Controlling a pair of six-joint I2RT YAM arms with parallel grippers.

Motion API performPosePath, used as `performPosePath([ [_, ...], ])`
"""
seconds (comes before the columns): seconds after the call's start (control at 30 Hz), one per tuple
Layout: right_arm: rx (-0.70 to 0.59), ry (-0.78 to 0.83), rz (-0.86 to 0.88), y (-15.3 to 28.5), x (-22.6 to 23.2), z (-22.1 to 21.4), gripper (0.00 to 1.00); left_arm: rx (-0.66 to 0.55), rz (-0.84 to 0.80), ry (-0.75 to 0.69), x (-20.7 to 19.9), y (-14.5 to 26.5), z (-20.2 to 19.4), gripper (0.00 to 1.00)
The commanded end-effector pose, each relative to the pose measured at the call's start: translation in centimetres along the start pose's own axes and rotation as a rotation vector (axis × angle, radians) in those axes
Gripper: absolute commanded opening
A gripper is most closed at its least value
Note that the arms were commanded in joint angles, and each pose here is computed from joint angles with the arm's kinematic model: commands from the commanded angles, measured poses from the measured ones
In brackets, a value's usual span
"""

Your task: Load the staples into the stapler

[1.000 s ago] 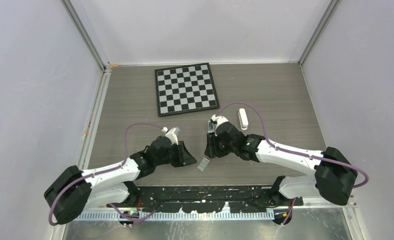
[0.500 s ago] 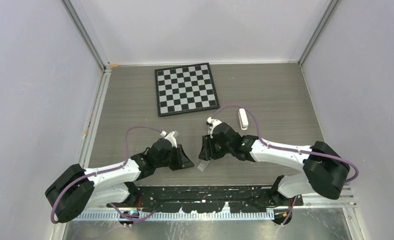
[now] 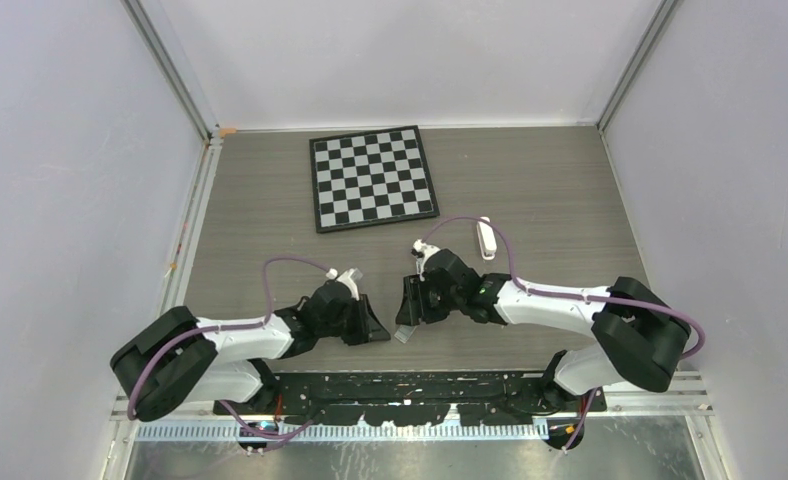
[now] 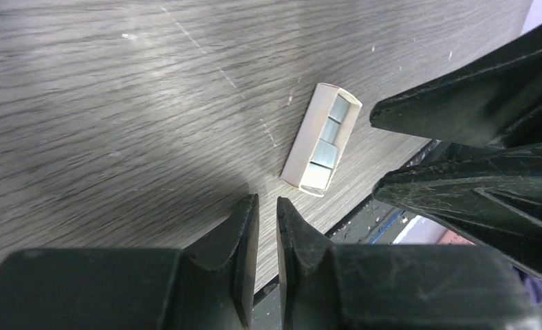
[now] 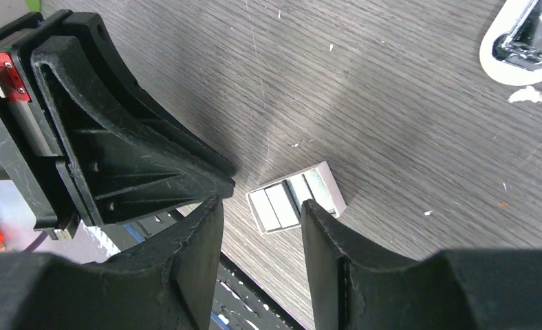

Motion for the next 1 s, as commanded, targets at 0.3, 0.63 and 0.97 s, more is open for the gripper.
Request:
performPosePath([
  [0.3, -0.016, -0.033, 0.071, -0.9, 1.0, 0.3, 0.51, -0.020, -0.049, -0.021, -1.6, -1.7, 0.2, 0.15],
  [0.63, 0.014, -0.047, 0.048, -1.7, 0.3, -0.4, 0.51, -0.035, -0.032, -0.023, -1.3, -1.7, 0.3, 0.12],
  [0.97, 0.048, -0.058, 0.063, -2.0, 0.4, -1.0, 0.51, -0.045, -0.034, -0.029, -1.4, -1.6, 0.6, 0.12],
])
Point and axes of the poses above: each gripper's point midway between its finger pads, its own y axis back along the fingers, its own x axis along the line the jaws close on, z = x × y, the point moved 1 cm from there along y, back along the fingers, and after that the axes turned 9 degrees about -y, right-handed, at the moved point
